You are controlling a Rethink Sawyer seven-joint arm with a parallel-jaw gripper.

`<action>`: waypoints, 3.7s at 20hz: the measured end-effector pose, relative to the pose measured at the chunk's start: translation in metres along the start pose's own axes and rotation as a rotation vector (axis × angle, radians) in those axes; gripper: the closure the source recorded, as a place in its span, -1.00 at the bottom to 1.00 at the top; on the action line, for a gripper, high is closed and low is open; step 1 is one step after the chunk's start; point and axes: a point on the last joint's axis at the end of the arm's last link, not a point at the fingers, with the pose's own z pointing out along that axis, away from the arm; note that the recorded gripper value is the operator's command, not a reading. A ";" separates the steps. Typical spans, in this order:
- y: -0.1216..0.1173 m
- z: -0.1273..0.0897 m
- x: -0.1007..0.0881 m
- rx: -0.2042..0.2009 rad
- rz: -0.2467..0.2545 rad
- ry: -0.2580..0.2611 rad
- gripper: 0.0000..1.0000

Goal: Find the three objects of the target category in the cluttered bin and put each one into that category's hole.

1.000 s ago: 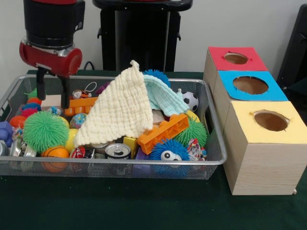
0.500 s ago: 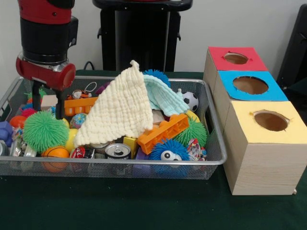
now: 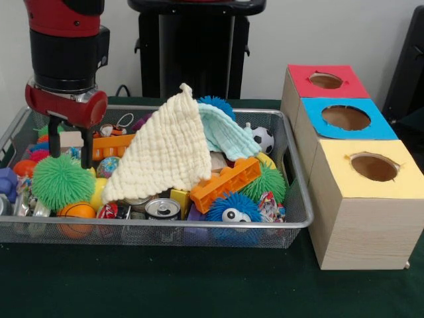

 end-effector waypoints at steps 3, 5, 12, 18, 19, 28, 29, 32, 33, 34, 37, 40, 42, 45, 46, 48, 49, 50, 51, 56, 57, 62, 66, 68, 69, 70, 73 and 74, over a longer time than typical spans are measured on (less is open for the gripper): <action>0.001 -0.001 -0.001 -0.002 -0.001 -0.001 -1.00; 0.002 -0.002 -0.001 -0.003 -0.002 -0.004 -1.00; 0.002 -0.006 -0.003 -0.003 -0.002 -0.009 -1.00; 0.004 -0.007 -0.003 -0.013 -0.002 -0.010 -1.00; 0.004 -0.007 -0.004 -0.014 -0.002 -0.010 -1.00; 0.006 -0.007 -0.006 -0.034 0.004 -0.011 -1.00; 0.005 -0.007 -0.006 -0.035 0.005 -0.012 -1.00; 0.006 -0.006 -0.006 -0.037 0.004 -0.011 -1.00; 0.006 -0.006 -0.006 -0.038 0.004 -0.010 -1.00; 0.007 -0.006 -0.005 -0.039 0.003 -0.009 -1.00; 0.008 -0.005 -0.004 -0.041 0.000 -0.007 -1.00; 0.009 -0.005 -0.002 -0.041 -0.001 -0.005 -1.00; 0.009 -0.004 -0.001 -0.041 -0.002 -0.002 -1.00; 0.009 -0.003 0.001 -0.041 -0.003 0.001 -1.00; 0.009 -0.003 0.001 -0.042 -0.003 0.002 -1.00; 0.009 -0.002 0.002 -0.042 -0.003 0.004 -1.00; 0.009 -0.002 0.002 -0.045 -0.002 0.005 -1.00; 0.008 -0.001 0.002 -0.049 0.001 0.007 -1.00; 0.007 -0.001 0.002 -0.053 0.005 0.008 -1.00; -0.008 0.000 0.002 -0.066 0.033 0.027 -1.00; -0.013 0.000 0.002 -0.065 0.040 0.036 -1.00; -0.026 -0.003 0.006 -0.052 0.055 0.083 -1.00; -0.028 -0.007 0.010 -0.041 0.053 0.122 -1.00; -0.027 -0.008 0.011 -0.039 0.051 0.137 -1.00; -0.027 -0.009 0.012 -0.039 0.050 0.143 -1.00; -0.026 -0.009 0.012 -0.040 0.049 0.147 -1.00; -0.023 -0.007 0.014 -0.045 0.045 0.155 -1.00; -0.023 -0.007 0.014 -0.046 0.044 0.156 -1.00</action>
